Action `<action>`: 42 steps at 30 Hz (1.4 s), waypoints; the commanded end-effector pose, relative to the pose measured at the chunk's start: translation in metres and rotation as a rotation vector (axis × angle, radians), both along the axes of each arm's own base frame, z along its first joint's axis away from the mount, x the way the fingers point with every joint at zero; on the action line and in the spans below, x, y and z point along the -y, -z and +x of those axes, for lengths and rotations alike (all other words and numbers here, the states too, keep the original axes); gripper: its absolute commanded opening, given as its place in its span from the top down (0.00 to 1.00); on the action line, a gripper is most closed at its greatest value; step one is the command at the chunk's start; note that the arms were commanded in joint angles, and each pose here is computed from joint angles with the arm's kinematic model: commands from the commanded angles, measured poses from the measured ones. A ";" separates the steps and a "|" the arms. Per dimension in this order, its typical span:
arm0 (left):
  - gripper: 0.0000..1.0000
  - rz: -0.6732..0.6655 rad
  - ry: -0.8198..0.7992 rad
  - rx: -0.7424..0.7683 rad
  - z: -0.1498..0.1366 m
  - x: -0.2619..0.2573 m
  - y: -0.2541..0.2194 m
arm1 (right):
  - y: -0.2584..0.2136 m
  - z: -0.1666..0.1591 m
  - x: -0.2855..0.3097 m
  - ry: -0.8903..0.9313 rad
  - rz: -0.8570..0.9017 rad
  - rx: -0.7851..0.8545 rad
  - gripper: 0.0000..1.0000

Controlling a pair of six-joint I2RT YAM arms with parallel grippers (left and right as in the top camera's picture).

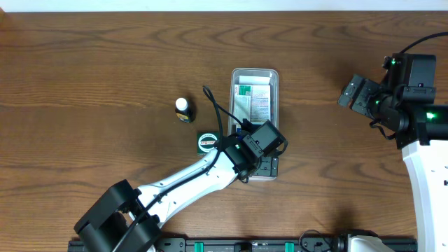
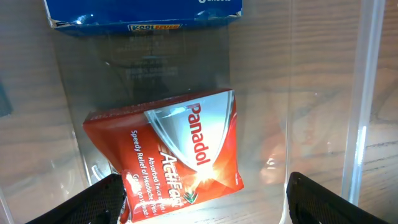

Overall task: Pack container
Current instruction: 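Open the left gripper and withdraw it back to the left, then lower the left gripper onto the white-capped bottle and grasp it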

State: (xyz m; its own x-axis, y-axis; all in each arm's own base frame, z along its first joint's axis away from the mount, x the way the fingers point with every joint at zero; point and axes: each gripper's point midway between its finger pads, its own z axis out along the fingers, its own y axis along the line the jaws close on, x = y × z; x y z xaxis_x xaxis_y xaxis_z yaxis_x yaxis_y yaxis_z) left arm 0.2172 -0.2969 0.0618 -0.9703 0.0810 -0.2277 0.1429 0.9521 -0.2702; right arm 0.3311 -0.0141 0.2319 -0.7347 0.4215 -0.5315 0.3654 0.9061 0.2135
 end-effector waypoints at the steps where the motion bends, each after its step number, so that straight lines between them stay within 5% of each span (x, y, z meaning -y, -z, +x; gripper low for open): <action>1: 0.16 -0.025 0.042 0.045 0.009 0.011 -0.020 | -0.002 0.000 0.004 0.007 -0.006 0.003 0.01; 10: 0.16 -0.054 0.169 0.167 0.023 0.023 -0.094 | -0.002 0.000 0.004 0.007 -0.006 0.003 0.01; 15: 0.07 0.014 0.084 0.278 0.052 -0.008 -0.116 | -0.002 0.000 0.004 0.007 -0.006 0.003 0.01; 25: 0.02 0.211 -0.172 0.288 0.131 -0.145 -0.112 | -0.002 0.000 0.004 0.007 -0.006 0.003 0.01; 32: 0.02 0.257 -0.325 0.268 0.158 -0.215 -0.107 | -0.002 0.000 0.004 0.007 -0.006 0.003 0.01; 42: 0.06 0.182 -0.229 0.179 0.175 -0.210 -0.068 | -0.002 0.000 0.004 0.007 -0.006 0.003 0.01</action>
